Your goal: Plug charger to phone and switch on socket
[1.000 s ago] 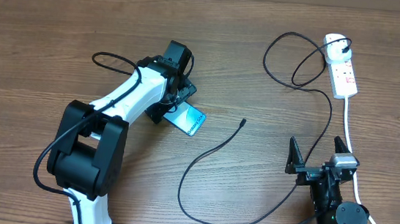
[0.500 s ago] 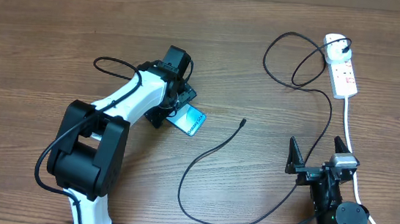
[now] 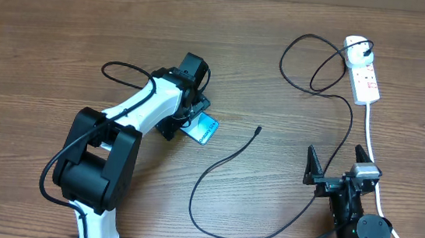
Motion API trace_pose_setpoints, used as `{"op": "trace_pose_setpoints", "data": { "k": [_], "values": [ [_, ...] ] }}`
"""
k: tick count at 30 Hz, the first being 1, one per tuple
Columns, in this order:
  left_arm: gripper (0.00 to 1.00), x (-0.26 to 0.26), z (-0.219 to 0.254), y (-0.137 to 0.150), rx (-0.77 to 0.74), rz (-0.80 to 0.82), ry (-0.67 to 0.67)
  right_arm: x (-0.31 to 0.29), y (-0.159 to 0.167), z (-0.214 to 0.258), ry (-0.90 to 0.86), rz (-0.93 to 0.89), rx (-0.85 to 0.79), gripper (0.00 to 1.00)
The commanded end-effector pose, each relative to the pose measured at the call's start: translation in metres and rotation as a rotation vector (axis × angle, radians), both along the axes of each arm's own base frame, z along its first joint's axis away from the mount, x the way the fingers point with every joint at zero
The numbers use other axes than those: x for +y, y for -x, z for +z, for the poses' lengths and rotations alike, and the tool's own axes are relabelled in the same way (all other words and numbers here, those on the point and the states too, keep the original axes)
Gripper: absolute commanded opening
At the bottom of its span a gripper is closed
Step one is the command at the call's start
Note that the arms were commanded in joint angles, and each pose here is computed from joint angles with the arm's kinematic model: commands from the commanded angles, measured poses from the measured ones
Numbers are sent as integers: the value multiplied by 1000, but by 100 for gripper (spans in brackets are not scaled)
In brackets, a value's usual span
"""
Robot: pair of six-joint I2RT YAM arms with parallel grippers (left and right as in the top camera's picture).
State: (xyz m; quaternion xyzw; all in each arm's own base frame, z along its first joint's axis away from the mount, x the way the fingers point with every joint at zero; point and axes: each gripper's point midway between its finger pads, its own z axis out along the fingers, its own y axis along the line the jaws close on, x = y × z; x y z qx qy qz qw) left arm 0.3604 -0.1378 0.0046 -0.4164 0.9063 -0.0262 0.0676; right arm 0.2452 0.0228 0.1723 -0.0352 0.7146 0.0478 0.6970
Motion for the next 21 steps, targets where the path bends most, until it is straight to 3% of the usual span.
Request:
{"op": "trace_pose_setpoints", "data": {
  "k": [1,10,12,14,21],
  "values": [
    [100,9,-5,3,3,42,-52,0,0,-2,1,-2,-3,100],
    [100,5,-5,0,-10,39,-31,0,0,-2,1,-2,-3,100],
    [95,-4,-5,-4,-19,34,15,0,0,-2,1,-2,-3,100],
    [100,-13,-4,-5,-17,26,66,0,0,-2,1,-2,-3,100],
    [99,-15,-4,-3,-13,16,68,0,0,-2,1,-2,-3,100]
  ]
}}
